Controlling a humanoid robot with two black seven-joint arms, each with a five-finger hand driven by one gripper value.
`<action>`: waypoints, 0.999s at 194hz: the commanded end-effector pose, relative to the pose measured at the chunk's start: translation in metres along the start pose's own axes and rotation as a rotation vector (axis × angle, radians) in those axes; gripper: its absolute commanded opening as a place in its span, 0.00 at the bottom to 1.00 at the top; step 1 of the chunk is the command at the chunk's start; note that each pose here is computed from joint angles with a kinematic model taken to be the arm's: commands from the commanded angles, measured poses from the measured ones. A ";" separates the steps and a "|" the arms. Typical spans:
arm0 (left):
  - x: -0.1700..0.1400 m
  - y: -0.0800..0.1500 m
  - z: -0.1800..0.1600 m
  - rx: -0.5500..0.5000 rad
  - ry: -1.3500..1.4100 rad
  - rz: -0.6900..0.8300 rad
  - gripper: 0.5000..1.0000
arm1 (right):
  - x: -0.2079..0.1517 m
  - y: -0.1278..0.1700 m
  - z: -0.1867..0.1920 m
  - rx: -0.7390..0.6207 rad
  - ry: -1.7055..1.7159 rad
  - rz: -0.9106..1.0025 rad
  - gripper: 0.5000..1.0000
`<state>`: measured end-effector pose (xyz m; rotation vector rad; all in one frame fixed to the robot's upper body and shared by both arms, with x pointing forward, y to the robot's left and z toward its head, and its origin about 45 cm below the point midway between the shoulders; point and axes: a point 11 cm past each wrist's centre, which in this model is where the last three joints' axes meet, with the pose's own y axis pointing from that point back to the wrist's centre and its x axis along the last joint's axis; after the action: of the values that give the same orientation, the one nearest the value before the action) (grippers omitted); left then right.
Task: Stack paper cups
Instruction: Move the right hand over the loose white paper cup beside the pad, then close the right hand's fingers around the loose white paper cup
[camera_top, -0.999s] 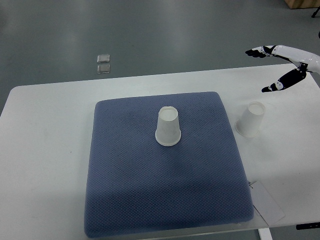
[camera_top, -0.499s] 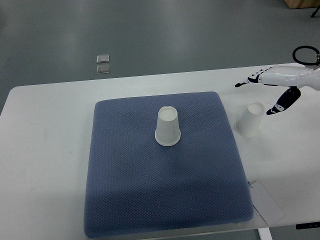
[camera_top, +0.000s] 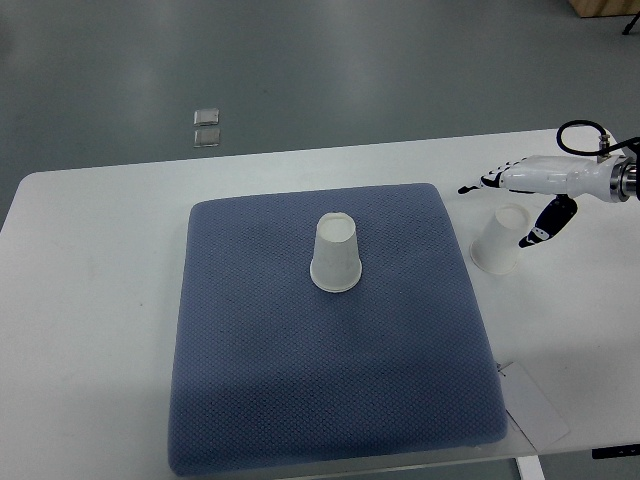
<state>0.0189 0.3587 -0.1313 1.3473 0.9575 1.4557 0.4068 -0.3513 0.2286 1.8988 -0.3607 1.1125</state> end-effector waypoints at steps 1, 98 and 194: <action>0.000 0.000 0.000 0.000 0.001 0.000 1.00 | -0.009 -0.001 0.007 -0.021 0.006 -0.010 0.89; 0.000 0.000 0.000 0.000 0.000 0.000 1.00 | -0.026 -0.007 0.023 -0.072 -0.041 -0.021 0.68; 0.000 0.000 0.000 0.000 0.000 0.000 1.00 | -0.033 -0.018 0.021 -0.074 -0.063 -0.024 0.02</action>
<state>0.0189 0.3588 -0.1313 1.3477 0.9571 1.4558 0.4114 -0.3637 0.1889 1.8717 -0.4045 1.0171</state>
